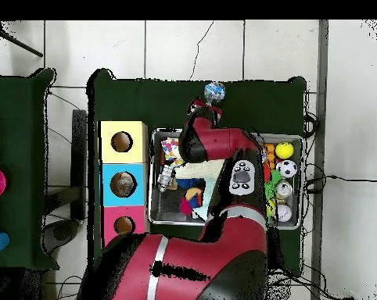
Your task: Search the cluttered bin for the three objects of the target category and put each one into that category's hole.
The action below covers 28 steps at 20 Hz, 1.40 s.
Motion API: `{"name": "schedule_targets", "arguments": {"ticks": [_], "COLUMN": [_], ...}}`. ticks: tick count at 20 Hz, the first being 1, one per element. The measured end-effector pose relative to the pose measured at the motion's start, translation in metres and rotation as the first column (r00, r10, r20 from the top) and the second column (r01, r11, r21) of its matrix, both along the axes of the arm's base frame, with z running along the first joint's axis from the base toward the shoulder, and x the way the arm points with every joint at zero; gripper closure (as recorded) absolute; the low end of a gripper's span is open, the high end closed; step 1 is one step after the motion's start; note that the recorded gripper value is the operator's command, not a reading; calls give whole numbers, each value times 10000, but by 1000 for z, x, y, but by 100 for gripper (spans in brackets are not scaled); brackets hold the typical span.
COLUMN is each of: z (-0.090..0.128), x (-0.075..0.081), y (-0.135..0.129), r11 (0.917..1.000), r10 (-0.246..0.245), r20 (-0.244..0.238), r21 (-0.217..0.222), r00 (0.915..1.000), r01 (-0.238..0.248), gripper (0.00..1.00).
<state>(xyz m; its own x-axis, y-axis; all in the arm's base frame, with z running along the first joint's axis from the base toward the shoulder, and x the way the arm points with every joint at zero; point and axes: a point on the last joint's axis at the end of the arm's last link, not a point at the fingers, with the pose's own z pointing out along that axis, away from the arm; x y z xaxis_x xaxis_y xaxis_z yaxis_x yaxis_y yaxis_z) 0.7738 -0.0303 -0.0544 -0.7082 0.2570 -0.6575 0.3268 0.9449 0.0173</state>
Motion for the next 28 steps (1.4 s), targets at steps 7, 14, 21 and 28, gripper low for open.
{"name": "schedule_targets", "arguments": {"ticks": [7,14,21,28], "z": [-5,-7,-13,-21], "x": [-11,-15,-20,-23], "y": [0,-7,-15,-16], "r11": [9981,9967,9956,9958], "r10": [-19,-151,-358,-370], "r20": [-293,-386,-495,-494], "r21": [-610,-809,-883,-855], "r00": [9996,9991,9981,9981], "r01": [1,120,313,327], "gripper": [0,0,0,0]}}
